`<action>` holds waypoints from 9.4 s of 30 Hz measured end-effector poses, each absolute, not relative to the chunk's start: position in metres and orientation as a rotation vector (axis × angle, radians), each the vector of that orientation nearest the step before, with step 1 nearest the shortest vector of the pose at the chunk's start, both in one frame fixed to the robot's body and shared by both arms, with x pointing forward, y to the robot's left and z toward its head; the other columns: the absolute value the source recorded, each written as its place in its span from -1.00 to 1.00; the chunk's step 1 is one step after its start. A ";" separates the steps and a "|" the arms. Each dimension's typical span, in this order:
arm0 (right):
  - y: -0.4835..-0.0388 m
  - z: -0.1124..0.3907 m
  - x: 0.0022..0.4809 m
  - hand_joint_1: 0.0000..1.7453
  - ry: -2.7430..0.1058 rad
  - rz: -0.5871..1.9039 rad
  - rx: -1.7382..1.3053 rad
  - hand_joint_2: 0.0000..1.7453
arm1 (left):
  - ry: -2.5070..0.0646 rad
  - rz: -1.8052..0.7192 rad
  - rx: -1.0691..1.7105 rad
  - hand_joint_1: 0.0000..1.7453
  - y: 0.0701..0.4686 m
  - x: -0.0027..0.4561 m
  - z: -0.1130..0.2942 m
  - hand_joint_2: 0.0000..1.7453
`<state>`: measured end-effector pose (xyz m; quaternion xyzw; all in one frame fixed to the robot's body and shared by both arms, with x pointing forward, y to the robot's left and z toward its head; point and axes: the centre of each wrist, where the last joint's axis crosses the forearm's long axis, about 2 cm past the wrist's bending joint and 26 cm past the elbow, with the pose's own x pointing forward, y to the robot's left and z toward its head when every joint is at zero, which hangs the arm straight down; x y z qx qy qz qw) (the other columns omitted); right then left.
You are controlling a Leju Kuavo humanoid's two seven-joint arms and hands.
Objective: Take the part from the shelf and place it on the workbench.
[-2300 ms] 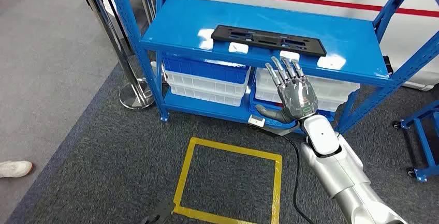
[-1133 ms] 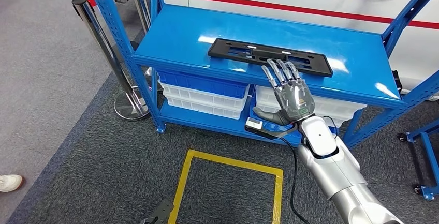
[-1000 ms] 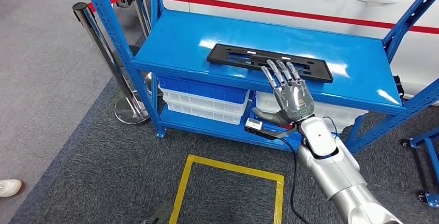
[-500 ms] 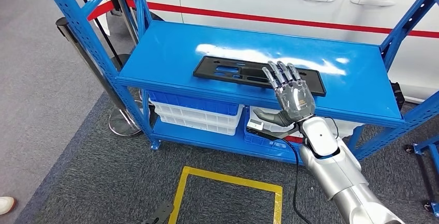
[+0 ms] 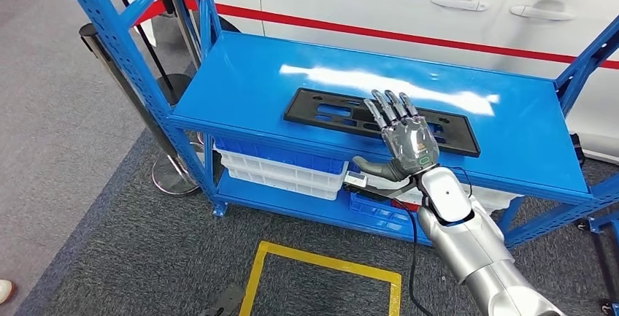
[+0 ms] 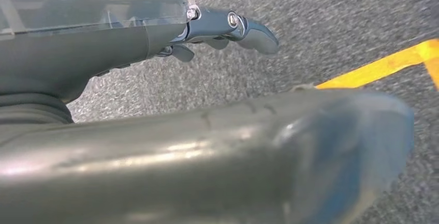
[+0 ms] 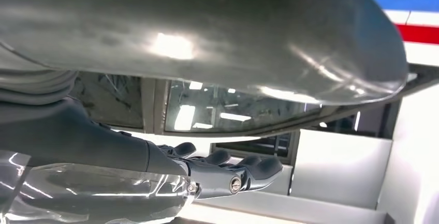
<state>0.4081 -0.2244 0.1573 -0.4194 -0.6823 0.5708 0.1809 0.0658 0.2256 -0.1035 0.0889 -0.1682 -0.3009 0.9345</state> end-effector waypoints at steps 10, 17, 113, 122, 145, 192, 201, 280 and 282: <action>-0.218 0.155 0.407 -1.00 -1.928 1.648 -1.163 1.00 | -0.350 -0.618 0.186 -1.00 0.225 0.069 -0.103 -1.00; -0.214 0.150 0.406 -1.00 -1.870 1.715 -1.193 1.00 | -0.352 -0.626 0.185 -1.00 0.225 0.070 -0.103 -1.00; -0.138 0.203 0.448 1.00 -0.994 2.129 -1.141 1.00 | -0.420 -0.641 0.184 -1.00 0.212 0.086 -0.098 -1.00; -0.140 0.226 0.458 1.00 -1.568 1.792 -0.832 1.00 | -0.448 -0.599 0.185 -1.00 0.212 0.088 -0.098 -1.00; -0.150 0.322 0.399 1.00 -2.449 0.624 0.752 1.00 | -0.533 -0.495 0.206 -1.00 0.219 0.091 -0.098 1.00; -0.160 0.216 0.315 1.00 -2.260 0.365 0.919 1.00 | -0.410 -0.415 0.226 -1.00 0.222 0.071 -0.102 1.00; -0.169 0.215 0.308 1.00 -2.279 0.337 0.868 1.00 | -0.343 -0.435 0.231 -1.00 0.228 0.063 -0.104 1.00; -0.192 0.206 0.300 1.00 -2.292 0.304 0.820 1.00 | -0.374 -0.478 0.208 -1.00 0.223 0.064 -0.103 1.00; -0.193 0.207 0.300 1.00 -2.294 0.301 0.814 1.00 | -0.375 -0.480 0.208 -1.00 0.222 0.064 -0.103 1.00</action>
